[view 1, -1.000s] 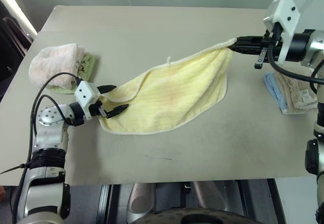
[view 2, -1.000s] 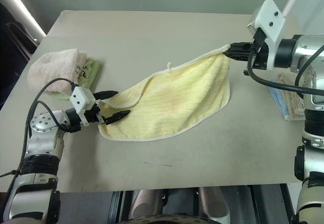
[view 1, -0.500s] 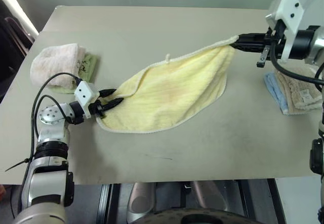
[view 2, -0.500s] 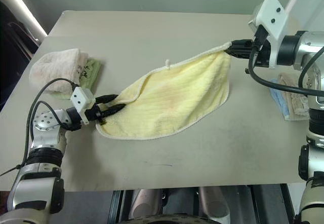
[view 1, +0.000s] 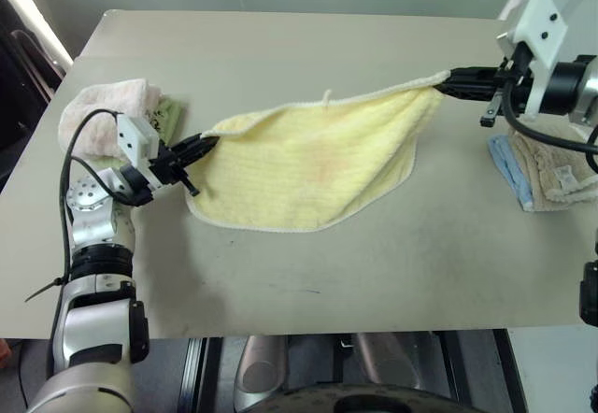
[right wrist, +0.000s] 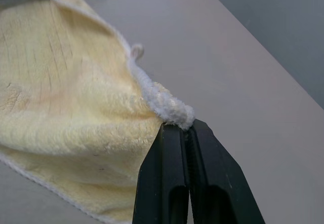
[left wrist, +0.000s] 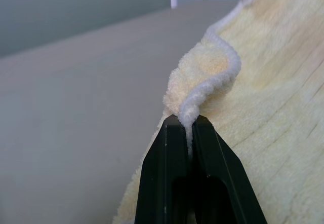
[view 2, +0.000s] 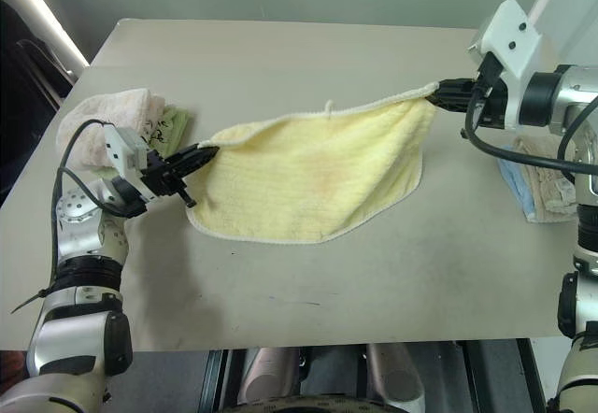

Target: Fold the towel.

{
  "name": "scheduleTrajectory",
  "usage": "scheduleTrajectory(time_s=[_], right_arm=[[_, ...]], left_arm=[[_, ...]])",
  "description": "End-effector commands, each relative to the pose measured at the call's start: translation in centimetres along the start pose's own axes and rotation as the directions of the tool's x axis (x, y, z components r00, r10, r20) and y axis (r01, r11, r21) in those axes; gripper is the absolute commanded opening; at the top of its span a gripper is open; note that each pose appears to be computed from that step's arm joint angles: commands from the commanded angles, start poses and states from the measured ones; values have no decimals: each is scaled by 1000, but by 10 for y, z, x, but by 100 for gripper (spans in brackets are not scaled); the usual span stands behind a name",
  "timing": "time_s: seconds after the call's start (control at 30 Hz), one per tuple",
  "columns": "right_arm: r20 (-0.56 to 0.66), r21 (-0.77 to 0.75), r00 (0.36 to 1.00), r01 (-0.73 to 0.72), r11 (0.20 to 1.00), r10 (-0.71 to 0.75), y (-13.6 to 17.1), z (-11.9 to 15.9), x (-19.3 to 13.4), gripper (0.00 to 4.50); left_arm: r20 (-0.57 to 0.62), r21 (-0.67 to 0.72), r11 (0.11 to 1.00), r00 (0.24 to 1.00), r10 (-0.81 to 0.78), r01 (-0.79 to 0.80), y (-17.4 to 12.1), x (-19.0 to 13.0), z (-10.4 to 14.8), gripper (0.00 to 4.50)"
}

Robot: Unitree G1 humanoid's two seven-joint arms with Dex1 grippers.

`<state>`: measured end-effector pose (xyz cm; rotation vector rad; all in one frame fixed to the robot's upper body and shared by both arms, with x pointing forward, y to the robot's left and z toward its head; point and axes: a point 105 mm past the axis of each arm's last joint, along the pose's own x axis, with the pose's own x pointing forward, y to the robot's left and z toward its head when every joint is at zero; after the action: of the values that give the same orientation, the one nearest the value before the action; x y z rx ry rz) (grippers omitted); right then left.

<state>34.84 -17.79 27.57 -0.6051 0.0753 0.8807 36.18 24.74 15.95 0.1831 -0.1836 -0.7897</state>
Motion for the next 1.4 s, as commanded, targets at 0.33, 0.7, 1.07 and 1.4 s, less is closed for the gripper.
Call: scheduleTrajectory(time_s=[0.33,0.7,1.07,1.4], right_arm=[[-7,9,999,33,999,-33,4,-2,-19,0],[-40,14,998,39,999,-38,14,-12,-15,0],[-50,0,997,55,998,-55,15,-10,-18,0],[-47,-1,997,62,998,-62,16,-10,-18,0]], left_arm=[[-133,-38,984,975,-179,176,-18,-10,0,76],[-207,205,955,963,-170,213,-36,15,-29,275],[-139,222,932,956,-260,286,-46,25,-22,275],[-133,205,917,938,-319,341,-48,23,-21,43]])
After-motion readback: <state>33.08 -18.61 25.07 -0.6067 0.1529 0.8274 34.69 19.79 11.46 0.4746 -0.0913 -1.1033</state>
